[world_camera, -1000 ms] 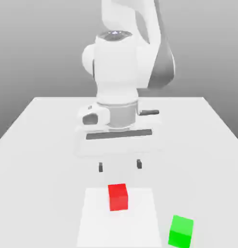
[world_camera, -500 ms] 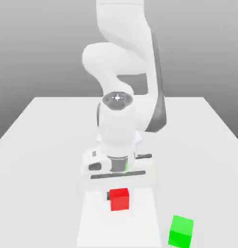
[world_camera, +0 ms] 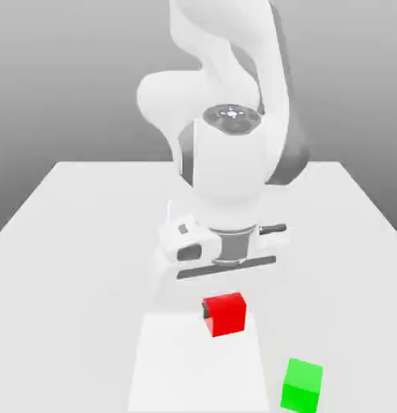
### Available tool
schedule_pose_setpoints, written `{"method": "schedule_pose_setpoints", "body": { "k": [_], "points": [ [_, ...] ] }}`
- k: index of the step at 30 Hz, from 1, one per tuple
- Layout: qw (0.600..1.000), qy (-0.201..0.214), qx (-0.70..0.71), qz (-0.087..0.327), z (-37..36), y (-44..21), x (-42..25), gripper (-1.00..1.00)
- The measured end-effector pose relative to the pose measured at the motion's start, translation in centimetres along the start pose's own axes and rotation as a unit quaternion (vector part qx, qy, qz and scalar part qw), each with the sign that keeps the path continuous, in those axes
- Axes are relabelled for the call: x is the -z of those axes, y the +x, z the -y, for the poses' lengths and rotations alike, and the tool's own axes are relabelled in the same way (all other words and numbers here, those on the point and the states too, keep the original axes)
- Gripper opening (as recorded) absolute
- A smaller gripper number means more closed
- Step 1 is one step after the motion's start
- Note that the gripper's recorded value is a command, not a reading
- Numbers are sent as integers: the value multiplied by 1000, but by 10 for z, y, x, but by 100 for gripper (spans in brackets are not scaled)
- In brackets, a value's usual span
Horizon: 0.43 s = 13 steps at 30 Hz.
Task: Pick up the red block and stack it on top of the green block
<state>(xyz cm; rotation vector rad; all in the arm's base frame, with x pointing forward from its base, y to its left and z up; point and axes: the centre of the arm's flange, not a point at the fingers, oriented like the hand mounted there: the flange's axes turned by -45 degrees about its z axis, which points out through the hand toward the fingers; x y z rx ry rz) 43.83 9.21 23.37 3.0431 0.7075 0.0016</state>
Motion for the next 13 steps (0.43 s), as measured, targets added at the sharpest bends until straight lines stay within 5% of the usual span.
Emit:
{"method": "schedule_pose_setpoints", "body": {
  "k": [7,8,13],
  "points": [
    [997,8,77,-2,39,53,-29,-100],
    [997,9,78,-2,40,53,-42,100],
    [997,9,78,-2,40,53,-42,100]
  ]
}}
